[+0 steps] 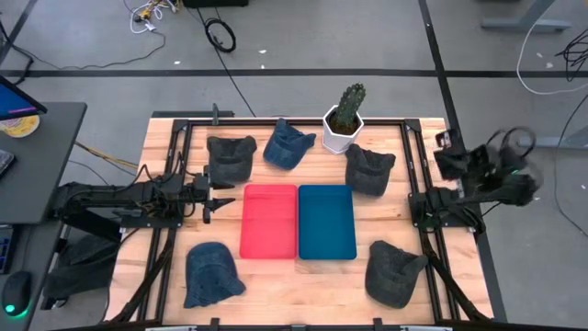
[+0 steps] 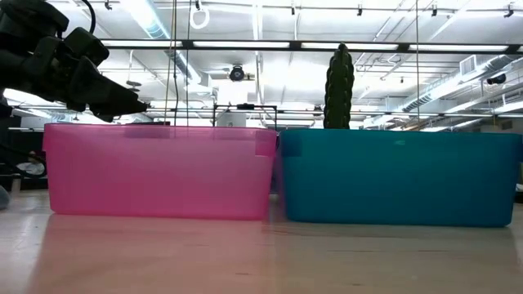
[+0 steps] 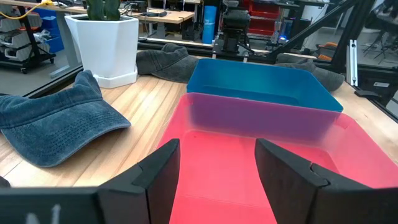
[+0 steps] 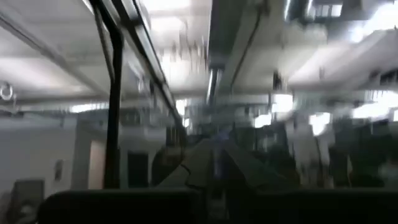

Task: Pick & Place hat
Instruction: Put the bottom black cap into the blue bin

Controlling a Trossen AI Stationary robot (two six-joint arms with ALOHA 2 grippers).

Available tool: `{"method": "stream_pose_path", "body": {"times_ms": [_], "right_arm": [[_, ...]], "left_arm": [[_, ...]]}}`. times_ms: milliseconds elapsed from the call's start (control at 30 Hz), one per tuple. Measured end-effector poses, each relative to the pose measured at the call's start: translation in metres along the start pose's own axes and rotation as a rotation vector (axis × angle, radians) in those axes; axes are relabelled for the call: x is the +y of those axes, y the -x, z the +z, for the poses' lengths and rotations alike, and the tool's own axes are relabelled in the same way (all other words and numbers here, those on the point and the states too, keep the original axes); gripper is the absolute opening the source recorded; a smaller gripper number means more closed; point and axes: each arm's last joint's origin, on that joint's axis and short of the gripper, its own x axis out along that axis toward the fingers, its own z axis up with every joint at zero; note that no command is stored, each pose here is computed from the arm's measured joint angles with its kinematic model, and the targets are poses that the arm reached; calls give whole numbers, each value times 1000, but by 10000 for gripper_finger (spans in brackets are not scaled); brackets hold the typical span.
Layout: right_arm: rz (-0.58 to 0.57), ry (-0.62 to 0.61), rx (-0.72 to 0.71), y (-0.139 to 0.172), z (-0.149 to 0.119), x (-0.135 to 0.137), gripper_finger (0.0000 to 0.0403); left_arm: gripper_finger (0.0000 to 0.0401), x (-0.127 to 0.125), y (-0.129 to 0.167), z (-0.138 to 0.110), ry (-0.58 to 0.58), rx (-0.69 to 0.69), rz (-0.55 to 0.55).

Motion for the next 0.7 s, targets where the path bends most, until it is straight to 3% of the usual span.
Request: {"method": "stream_pose_path", "body": {"times_ms": [100, 367, 700], "right_arm": [[1, -94, 69, -7, 36, 0, 39], [5, -148, -146, -9, 106, -1, 39], [21, -160, -371, -1, 134, -2, 39]], "left_arm": [[213, 0, 0, 0, 0, -1, 0], [213, 0, 0, 0, 0, 0, 0], [213, 0, 0, 0, 0, 0, 0]]}}
